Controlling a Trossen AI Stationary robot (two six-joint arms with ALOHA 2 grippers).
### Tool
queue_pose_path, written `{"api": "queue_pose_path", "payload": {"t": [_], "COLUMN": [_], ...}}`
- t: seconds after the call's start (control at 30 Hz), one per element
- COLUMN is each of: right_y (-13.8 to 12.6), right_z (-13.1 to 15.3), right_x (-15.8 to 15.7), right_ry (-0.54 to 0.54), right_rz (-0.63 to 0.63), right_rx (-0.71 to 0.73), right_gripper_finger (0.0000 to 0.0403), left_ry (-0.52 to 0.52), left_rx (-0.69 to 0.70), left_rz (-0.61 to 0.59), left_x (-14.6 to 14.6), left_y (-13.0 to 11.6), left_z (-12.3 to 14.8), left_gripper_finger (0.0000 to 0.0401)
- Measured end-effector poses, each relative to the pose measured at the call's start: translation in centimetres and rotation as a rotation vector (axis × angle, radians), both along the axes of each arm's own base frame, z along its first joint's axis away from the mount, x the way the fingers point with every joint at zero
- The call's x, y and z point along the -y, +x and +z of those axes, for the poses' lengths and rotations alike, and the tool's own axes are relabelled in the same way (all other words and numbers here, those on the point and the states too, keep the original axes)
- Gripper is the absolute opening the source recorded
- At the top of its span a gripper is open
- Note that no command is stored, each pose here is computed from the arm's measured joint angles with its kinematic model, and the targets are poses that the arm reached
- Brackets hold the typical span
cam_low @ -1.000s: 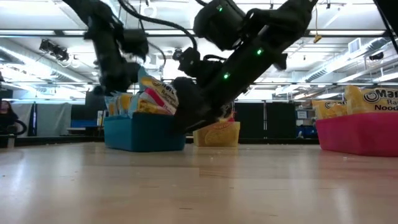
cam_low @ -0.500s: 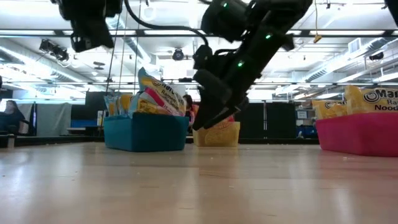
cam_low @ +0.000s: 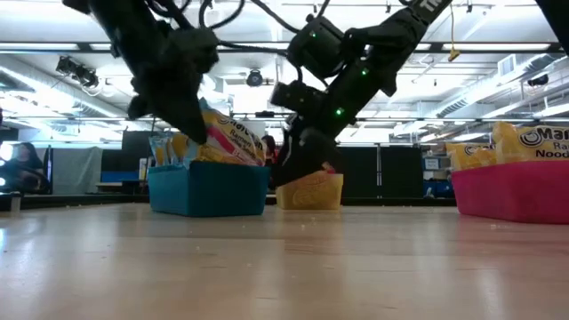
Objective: Sort Maruchan noodles
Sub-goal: Adjust the blue bin
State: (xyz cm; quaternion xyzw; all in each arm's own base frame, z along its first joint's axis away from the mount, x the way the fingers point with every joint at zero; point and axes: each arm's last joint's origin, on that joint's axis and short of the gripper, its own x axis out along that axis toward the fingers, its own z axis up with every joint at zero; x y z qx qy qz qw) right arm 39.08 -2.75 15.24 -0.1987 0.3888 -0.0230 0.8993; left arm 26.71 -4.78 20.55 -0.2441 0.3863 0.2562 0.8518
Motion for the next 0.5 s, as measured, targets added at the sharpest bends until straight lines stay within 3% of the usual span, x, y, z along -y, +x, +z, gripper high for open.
{"api": "queue_pose_path", "payload": {"t": [0.27, 0.5], "right_y": [0.8, 0.9], "right_z": [0.8, 0.8], "right_x": [-0.9, -2.1], "right_ry": [0.132, 0.186], "right_rz": [0.17, 0.173], "right_rx": [0.124, 0.129], "right_gripper_finger": [0.0242, 0.0242], "left_ry": [0.024, 0.029], "left_rx": [-0.07, -0.152], "left_rz": [0.038, -0.055], "left_x": [-2.1, -3.3], "left_y": [1.1, 2.1], "left_z": [-1.8, -3.4], "left_gripper_finger": [0.0001, 0.0002]}}
